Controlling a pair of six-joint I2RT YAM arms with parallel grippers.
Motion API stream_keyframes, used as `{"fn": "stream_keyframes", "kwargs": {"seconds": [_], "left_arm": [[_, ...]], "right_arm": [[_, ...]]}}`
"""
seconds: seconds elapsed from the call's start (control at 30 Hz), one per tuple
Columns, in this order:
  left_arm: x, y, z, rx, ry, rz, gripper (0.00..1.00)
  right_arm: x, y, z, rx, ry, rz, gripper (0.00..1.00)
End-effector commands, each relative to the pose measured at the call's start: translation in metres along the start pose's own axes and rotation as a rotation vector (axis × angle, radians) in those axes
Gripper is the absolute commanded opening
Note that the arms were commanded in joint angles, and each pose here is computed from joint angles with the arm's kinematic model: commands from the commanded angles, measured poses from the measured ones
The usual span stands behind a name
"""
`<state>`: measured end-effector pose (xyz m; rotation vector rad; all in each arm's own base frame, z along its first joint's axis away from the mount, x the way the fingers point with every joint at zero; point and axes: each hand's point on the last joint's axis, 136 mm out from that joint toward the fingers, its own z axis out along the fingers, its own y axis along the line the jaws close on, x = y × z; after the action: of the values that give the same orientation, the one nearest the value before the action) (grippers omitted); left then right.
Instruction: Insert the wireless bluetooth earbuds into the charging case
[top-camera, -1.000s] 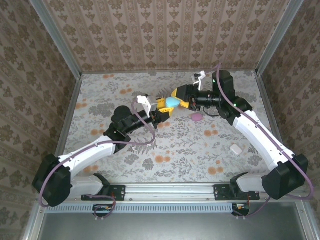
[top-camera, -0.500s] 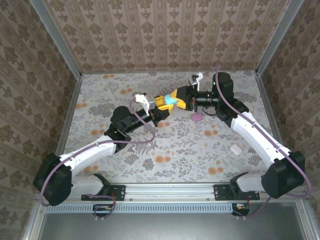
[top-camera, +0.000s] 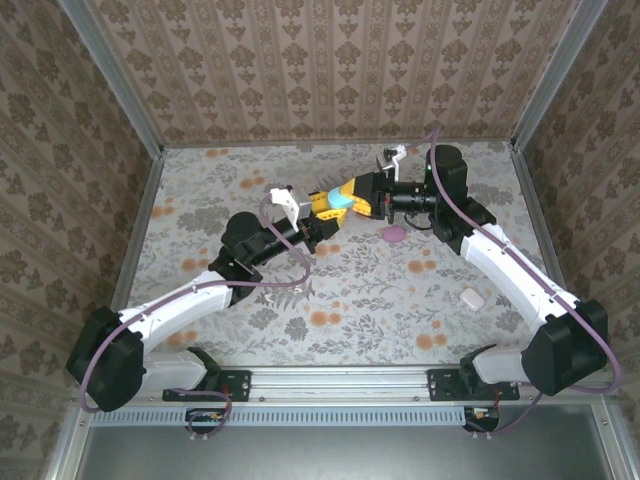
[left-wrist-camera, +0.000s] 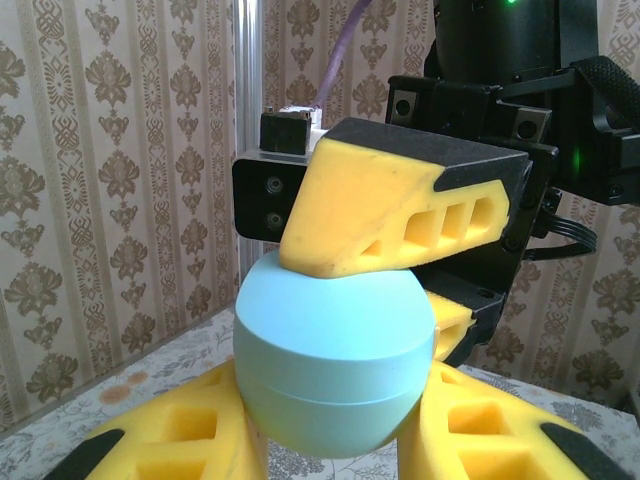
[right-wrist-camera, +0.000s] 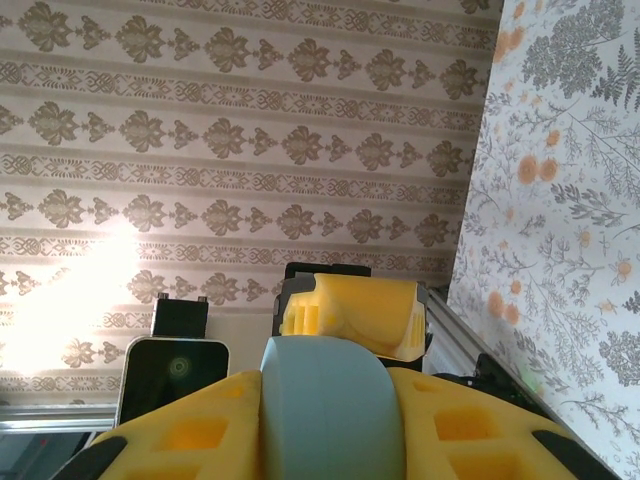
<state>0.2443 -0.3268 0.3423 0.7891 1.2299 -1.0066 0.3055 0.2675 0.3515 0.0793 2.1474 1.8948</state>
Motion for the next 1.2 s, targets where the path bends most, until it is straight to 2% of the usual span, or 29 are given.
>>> {"fn": "stream_keyframes", "kwargs": {"seconds": [0.0, 0.37, 0.93, 1.17], "left_arm": [[-0.017, -0.004, 0.003, 0.012, -0.038, 0.026, 0.31], [-0.014, -0.003, -0.001, -0.007, -0.018, 0.046, 0.33], [-0.010, -0.004, -0.001, -0.004, 0.001, 0.048, 0.35], [-0.009, -0.003, -0.001, -0.004, 0.007, 0.048, 0.45]], "right_arm": [[0.003, 0.000, 0.000, -0.019, 0.021, 0.000, 0.25], [-0.011, 0.001, -0.021, -0.026, -0.089, -0.003, 0.11], [-0.023, 0.002, -0.035, -0.040, -0.170, 0.008, 0.07], [-0.027, 0.000, -0.037, -0.036, -0.190, 0.013, 0.07]]}}
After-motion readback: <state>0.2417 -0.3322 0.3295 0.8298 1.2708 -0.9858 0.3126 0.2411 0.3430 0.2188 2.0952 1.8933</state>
